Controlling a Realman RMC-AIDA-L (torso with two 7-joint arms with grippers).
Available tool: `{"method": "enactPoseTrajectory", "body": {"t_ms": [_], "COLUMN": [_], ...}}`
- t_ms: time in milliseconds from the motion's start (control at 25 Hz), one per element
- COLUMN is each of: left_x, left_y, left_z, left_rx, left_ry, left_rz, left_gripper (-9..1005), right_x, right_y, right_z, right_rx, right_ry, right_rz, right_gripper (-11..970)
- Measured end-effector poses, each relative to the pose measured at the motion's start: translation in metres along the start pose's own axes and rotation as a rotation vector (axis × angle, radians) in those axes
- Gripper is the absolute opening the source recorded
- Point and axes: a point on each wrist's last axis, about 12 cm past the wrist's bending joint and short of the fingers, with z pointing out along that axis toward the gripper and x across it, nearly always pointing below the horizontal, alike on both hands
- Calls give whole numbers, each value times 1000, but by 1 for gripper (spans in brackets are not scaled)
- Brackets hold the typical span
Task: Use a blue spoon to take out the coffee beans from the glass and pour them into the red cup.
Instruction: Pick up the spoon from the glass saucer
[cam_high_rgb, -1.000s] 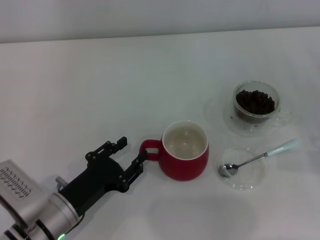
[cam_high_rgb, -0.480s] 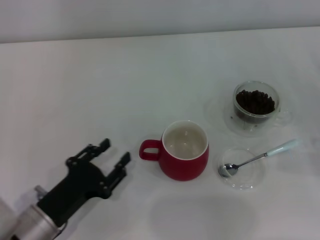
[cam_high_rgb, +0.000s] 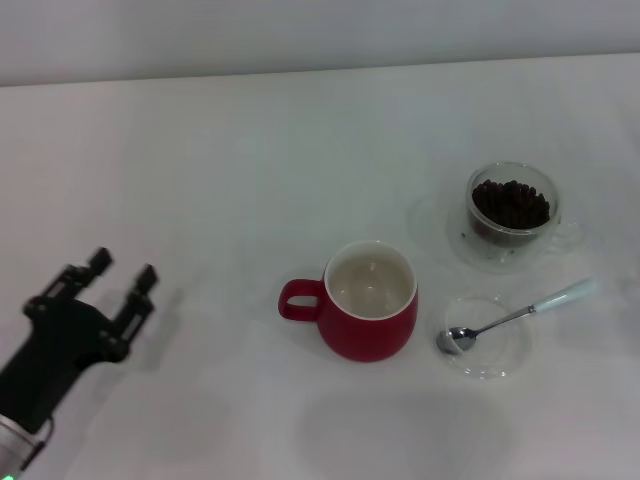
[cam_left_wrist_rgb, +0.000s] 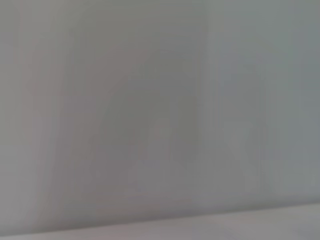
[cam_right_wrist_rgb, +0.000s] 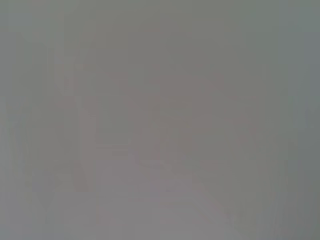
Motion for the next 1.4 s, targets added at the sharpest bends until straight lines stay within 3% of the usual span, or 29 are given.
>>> {"method": "enactPoseTrajectory", "body": {"t_ms": [320, 520, 600, 920, 1400], "left_x": [-7, -11, -12, -17, -24], "left_y": [22, 32, 35, 44, 54], "left_z": [0, 1, 3, 6, 9], "left_rx": [-110, -157, -170, -211, -263], "left_ry": [-38, -51, -56, -76, -113], "left_rz": [6, 15, 19, 24, 23], "left_gripper": [568, 566, 566, 563, 565], "right_x": [6, 6, 5, -2, -7], "right_y": [-6, -19, -22, -43, -33], "right_z": [-13, -25, -26, -24, -26], "right_rx": [-28, -67, -80, -195, -358], "right_ry": [40, 78, 90, 246, 396], "right_rz": [126, 321, 350, 633, 834], "right_gripper": [872, 872, 872, 871, 871]}}
